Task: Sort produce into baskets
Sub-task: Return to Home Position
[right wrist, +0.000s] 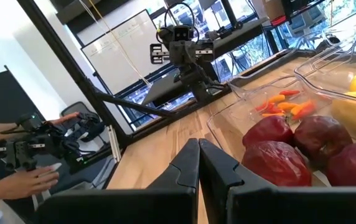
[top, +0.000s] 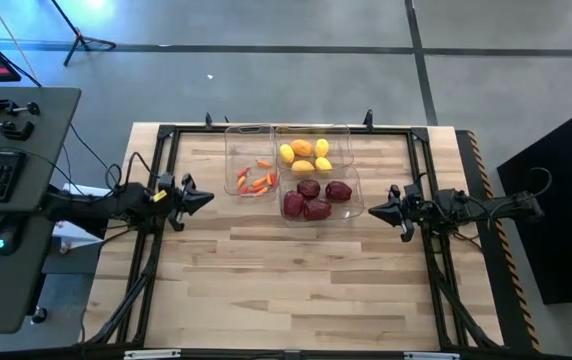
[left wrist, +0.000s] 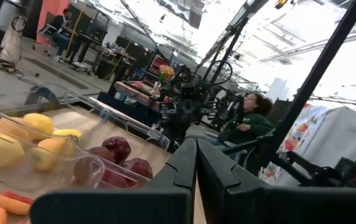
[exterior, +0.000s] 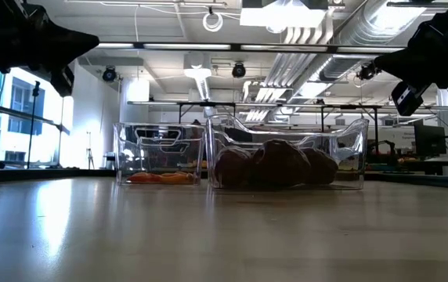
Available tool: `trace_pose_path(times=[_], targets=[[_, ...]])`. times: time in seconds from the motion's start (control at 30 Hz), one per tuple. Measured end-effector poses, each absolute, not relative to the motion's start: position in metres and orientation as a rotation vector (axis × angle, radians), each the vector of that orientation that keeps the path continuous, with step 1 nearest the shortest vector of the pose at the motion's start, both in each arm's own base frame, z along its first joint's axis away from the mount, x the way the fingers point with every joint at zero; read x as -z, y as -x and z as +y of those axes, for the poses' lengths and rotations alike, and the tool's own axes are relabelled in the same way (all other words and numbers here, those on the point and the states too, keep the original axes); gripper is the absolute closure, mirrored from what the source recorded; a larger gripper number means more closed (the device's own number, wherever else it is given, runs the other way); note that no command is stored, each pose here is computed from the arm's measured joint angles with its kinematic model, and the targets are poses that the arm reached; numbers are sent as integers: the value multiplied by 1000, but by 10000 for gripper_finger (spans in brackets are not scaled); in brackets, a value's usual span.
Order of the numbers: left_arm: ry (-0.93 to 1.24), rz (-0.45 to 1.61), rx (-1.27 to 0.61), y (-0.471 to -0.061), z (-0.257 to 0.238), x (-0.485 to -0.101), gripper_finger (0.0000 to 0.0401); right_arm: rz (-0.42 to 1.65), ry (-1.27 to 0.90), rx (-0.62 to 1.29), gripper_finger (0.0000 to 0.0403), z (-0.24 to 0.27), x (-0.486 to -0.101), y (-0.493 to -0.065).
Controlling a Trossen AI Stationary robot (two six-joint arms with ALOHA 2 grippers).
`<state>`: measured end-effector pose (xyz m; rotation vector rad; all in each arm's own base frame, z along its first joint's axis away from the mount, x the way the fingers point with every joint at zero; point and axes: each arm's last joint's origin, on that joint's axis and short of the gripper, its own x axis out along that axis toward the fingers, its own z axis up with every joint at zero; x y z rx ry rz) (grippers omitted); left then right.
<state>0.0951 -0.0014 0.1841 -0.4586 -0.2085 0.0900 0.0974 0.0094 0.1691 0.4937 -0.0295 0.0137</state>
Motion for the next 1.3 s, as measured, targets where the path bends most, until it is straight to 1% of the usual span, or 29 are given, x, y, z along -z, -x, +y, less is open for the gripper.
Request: trace_pose_path(times=[0.1, 0.23, 0.37, 0.43, 1.3], targets=[[363, -180, -103, -95, -1, -182, 401, -30, -494, -14, 402, 9, -169, -97], [247, -58, -74, -97, -3, -171, 401, -29, -494, -14, 402, 9, -169, -97], [63, -28, 10, -97, -6, -169, 401, -30, -494, -14, 402, 9, -169, -97], [28, -23, 42, -97, -7, -169, 401, -30, -494, -14, 402, 9, -169, -97], [60, -20, 43, -97, -7, -169, 401, -29, -494, -14, 402, 9, -169, -97]])
